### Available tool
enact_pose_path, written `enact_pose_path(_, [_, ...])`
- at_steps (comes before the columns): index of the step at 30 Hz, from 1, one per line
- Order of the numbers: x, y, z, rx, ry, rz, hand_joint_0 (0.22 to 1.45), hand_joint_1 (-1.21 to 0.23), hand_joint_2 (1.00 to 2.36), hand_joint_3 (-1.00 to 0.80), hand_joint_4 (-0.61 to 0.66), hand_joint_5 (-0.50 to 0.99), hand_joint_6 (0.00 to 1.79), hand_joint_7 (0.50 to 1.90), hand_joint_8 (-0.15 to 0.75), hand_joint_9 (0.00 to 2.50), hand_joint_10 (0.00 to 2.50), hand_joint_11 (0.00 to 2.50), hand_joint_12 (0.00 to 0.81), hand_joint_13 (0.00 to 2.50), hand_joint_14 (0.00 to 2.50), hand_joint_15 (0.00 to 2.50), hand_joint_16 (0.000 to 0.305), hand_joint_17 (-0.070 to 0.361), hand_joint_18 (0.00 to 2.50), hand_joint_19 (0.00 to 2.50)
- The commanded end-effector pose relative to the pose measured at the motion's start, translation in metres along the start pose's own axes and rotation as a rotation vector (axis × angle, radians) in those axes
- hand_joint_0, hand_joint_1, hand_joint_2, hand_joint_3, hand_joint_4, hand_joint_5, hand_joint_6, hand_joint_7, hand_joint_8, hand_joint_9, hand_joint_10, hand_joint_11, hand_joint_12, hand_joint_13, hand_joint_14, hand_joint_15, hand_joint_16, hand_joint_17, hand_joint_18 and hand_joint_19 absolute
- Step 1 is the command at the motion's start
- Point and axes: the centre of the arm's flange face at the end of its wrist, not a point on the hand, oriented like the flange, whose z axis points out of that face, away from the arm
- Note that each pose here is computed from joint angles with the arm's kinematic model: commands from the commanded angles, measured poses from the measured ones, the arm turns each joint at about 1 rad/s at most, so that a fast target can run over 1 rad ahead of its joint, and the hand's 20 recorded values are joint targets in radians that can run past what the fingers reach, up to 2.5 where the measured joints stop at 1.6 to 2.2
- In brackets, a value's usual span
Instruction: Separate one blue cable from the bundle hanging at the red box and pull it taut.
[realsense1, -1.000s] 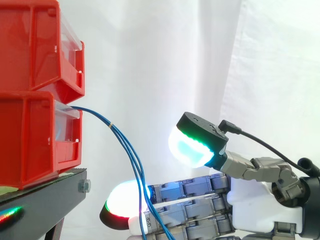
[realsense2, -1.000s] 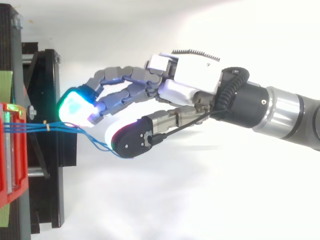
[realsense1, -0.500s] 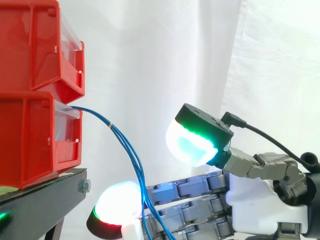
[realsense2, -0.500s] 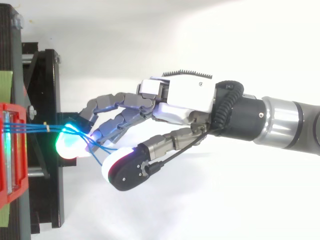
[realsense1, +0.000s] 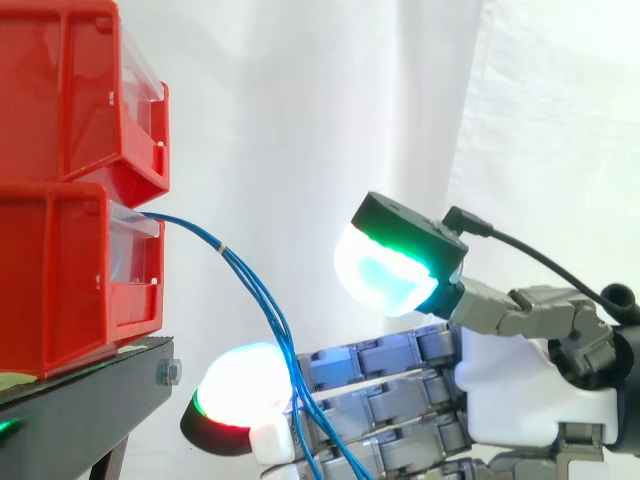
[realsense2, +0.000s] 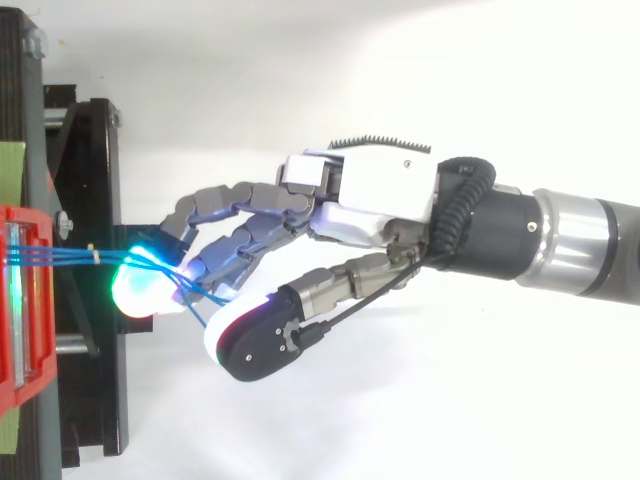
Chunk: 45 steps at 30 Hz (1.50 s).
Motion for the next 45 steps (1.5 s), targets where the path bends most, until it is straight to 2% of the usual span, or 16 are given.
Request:
enact_pose_path(1, [-0.003,0.005,-0.001,0.004,0.008,-0.002,0.58,-0.65,1.01,-0.43,0.26,-0.13,0.50,1.03,0.264,0.51,0.01,0.27,0.316,0.68,0.01,0.40,0.039,0.088,0.68,0.55])
enact_pose_path(5, [-0.006,0.005,0.000,0.003,0.006,0.001,0.58,-0.65,1.01,-0.43,0.27,-0.13,0.50,1.04,0.264,0.52,0.01,0.27,0.318,0.70,0.01,0.40,0.039,0.088,0.69,0.55])
enact_pose_path(8, [-0.003,0.013,0.005,-0.013,0.006,0.006,0.58,-0.65,1.01,-0.43,0.27,-0.13,0.50,1.04,0.268,0.53,0.01,0.27,0.316,0.70,0.01,0.41,0.039,0.089,0.70,0.56])
enact_pose_path(15, [-0.005,0.019,0.008,0.002,0.002,0.001,0.58,-0.62,1.00,-0.43,0.27,-0.12,0.50,1.04,0.272,0.56,0.01,0.30,0.313,0.71,0.02,0.42,0.039,0.089,0.71,0.57])
enact_pose_path(17, [-0.010,0.020,0.008,0.010,-0.004,-0.001,0.57,-0.61,1.01,-0.43,0.27,-0.12,0.50,1.04,0.271,0.56,0.01,0.29,0.313,0.72,0.02,0.42,0.039,0.088,0.71,0.57])
enact_pose_path(22, [-0.016,0.030,0.010,-0.001,-0.009,0.001,0.58,-0.58,1.01,-0.43,0.25,-0.12,0.50,1.08,0.271,0.57,0.01,0.30,0.313,0.72,0.02,0.42,0.039,0.088,0.71,0.57])
enact_pose_path(27, [-0.020,0.035,0.007,0.019,-0.012,-0.006,0.58,-0.57,1.01,-0.42,0.25,-0.11,0.50,1.11,0.273,0.58,0.01,0.31,0.314,0.73,0.02,0.43,0.039,0.089,0.71,0.58])
enact_pose_path(28, [-0.021,0.041,0.005,0.022,-0.012,-0.009,0.58,-0.58,1.01,-0.42,0.25,-0.11,0.50,1.11,0.272,0.58,0.01,0.31,0.315,0.73,0.02,0.43,0.039,0.089,0.71,0.58])
enact_pose_path(30, [-0.026,0.041,0.004,0.040,-0.019,-0.012,0.58,-0.58,1.01,-0.43,0.25,-0.11,0.50,1.12,0.273,0.58,0.01,0.31,0.314,0.73,0.02,0.43,0.039,0.089,0.71,0.58])
enact_pose_path(37, [-0.036,0.041,0.003,0.046,-0.028,-0.025,0.58,-0.59,1.01,-0.42,0.25,-0.11,0.50,1.12,0.272,0.59,0.01,0.31,0.314,0.73,0.02,0.44,0.040,0.089,0.72,0.58])
enact_pose_path(40, [-0.036,0.042,0.003,0.045,-0.028,-0.032,0.59,-0.61,1.01,-0.41,0.23,-0.10,0.50,1.19,0.271,0.59,0.01,0.33,0.314,0.74,0.02,0.44,0.039,0.088,0.72,0.59])
enact_pose_path(44, [-0.036,0.042,0.003,0.045,-0.028,-0.032,0.61,-0.64,1.01,-0.31,0.16,-0.09,0.50,1.43,0.272,0.60,0.01,0.35,0.315,0.75,0.02,0.44,0.039,0.088,0.74,0.58])
enact_pose_path(45, [-0.036,0.042,0.003,0.047,-0.028,-0.032,0.61,-0.64,1.02,-0.30,0.16,-0.09,0.50,1.45,0.273,0.60,0.01,0.35,0.315,0.75,0.02,0.44,0.039,0.088,0.74,0.57])
